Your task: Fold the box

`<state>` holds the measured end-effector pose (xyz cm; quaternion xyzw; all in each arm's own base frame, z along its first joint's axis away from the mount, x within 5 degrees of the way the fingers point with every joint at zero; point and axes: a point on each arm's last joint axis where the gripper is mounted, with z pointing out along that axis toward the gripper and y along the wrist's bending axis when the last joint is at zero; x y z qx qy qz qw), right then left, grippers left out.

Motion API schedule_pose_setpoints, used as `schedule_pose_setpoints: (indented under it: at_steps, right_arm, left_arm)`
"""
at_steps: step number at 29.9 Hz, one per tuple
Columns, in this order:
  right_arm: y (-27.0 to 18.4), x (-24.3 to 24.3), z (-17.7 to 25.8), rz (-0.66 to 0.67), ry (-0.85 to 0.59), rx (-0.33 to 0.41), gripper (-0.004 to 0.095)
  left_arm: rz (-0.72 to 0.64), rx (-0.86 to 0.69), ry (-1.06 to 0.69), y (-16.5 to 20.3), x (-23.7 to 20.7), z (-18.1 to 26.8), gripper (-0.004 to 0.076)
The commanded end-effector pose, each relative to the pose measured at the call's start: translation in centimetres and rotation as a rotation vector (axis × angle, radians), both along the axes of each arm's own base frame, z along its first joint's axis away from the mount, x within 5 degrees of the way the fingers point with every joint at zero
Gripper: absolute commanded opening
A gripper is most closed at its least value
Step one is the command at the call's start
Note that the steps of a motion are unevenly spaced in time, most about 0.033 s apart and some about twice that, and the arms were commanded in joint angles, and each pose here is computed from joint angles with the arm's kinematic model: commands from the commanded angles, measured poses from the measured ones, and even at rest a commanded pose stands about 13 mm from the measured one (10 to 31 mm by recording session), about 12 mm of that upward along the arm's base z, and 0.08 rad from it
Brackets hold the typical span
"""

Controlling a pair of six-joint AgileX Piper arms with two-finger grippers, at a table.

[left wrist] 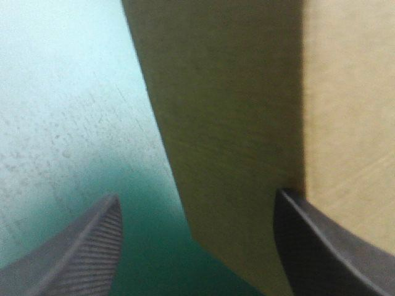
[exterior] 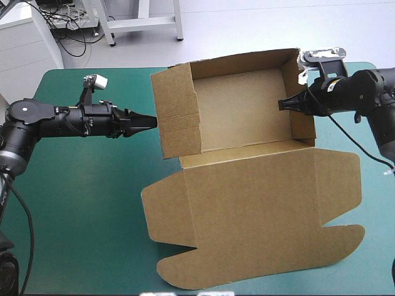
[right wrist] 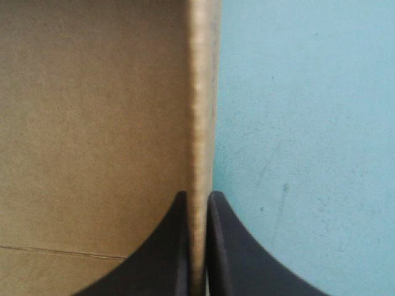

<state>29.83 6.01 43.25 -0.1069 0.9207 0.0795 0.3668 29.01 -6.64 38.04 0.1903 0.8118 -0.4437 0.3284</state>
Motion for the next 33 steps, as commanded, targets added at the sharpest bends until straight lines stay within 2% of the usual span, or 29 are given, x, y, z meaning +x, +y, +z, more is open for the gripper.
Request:
schedule_pose_setpoints:
  at_steps: [1,6,13,22,28,33]
  right_arm:
    - [-0.3,-0.9,2.3,-0.021,-0.112,0.035,-0.0022]
    - [-0.3,-0.9,2.3,-0.024,-0.112,0.037,-0.0022]
    - [-0.3,-0.9,2.3,-0.037,-0.104,0.055,-0.0022]
    - [-0.2,-1.1,2.0,-0.034,-0.064,0.05,-0.0019]
    - [0.0,-1.2,2.1,-0.031,-0.059,0.072,-0.0018]
    - [0.9,-1.4,2.1,0.002,-0.065,0.071,-0.0015]
  left_arm:
    - [-0.084,-0.12,-0.069,-0.8,-2.6,3.8,0.0494]
    - [-0.103,-0.177,-0.079,-1.5,-3.1,4.6,0.0494]
    - [-0.152,-0.171,-0.078,-3.0,-3.5,4.6,0.0494]
    - [-0.056,-0.192,-0.048,-3.0,-2.8,4.7,0.0494]
    - [-0.001,-0.153,-0.052,-2.8,-2.4,4.4,0.0494]
    - [-0.007,-0.268,-0.056,-3.0,-2.4,5.3,0.0491]
